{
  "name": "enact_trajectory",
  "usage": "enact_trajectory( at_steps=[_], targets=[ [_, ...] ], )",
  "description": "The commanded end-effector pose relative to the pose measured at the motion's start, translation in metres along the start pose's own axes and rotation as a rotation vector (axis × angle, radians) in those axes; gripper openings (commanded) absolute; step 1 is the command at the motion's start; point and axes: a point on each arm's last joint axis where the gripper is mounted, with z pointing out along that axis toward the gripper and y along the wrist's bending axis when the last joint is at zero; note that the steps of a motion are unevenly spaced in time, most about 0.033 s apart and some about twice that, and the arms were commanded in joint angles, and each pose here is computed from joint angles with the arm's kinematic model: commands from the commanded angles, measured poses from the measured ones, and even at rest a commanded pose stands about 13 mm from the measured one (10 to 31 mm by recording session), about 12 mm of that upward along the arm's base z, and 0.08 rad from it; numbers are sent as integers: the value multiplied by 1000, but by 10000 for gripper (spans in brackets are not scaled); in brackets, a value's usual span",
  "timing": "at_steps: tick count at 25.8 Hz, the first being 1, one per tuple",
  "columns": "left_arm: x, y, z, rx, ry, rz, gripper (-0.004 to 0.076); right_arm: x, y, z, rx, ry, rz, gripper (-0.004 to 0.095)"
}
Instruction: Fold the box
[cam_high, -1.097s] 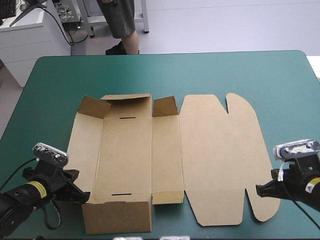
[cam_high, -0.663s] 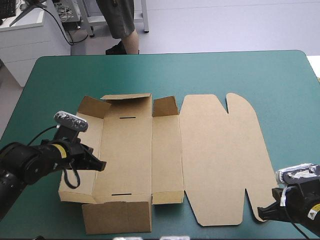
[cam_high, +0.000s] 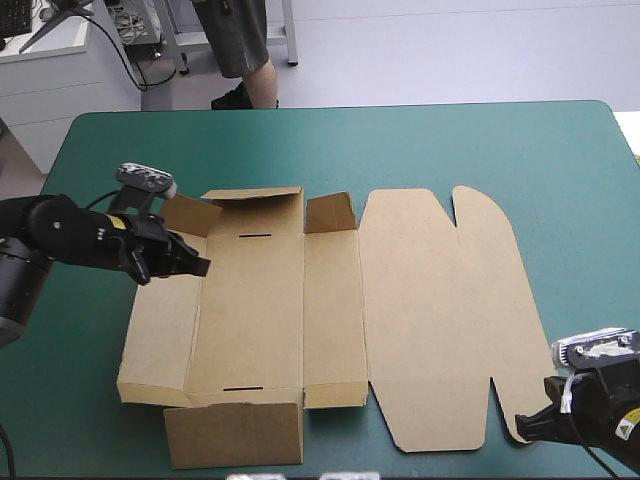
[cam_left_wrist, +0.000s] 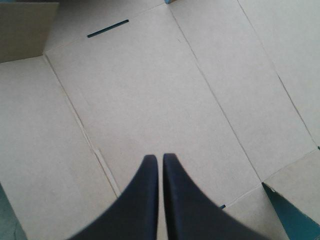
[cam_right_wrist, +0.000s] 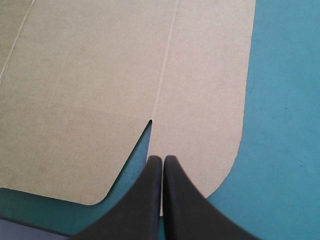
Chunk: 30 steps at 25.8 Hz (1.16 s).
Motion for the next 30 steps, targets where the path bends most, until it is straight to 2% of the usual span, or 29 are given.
enact_trajectory(
  at_steps=[1, 5, 10, 18, 20, 21, 22, 23, 26, 29, 30],
  targets=[
    [-2, 24, -28, 28, -135, -93, 17, -8, 0, -4, 5, -58, 5, -13],
    [6, 55, -44, -10, -197, -197, 17, -8, 0, -4, 5, -58, -4, -13],
    [29, 99, -70, -142, -269, -383, 17, -8, -1, -4, 14, -57, -18, -13],
    [39, 117, -81, -223, -309, -500, 20, -8, -4, -4, 43, -59, -29, -13],
    [39, 120, -80, -228, -302, -505, 45, -8, -4, -4, 43, -59, -29, -13],
    [40, 120, -78, -222, -294, -508, 75, -8, -4, -4, 43, -59, -29, -13],
    [41, 125, -73, -207, -257, -518, 175, -8, -3, -4, 41, -59, -28, -13],
    [42, 129, -70, -201, -235, -525, 228, -9, -3, -4, 41, -60, -28, -13],
    [45, 141, -58, -172, -170, -552, 460, -9, -3, -4, 42, -64, -28, -13],
    [46, 153, -46, -133, -137, -583, 635, -9, -3, -4, 40, -67, -28, -13],
    [46, 156, -42, -124, -128, -592, 664, -9, -3, -4, 40, -67, -28, -13]
  ],
)
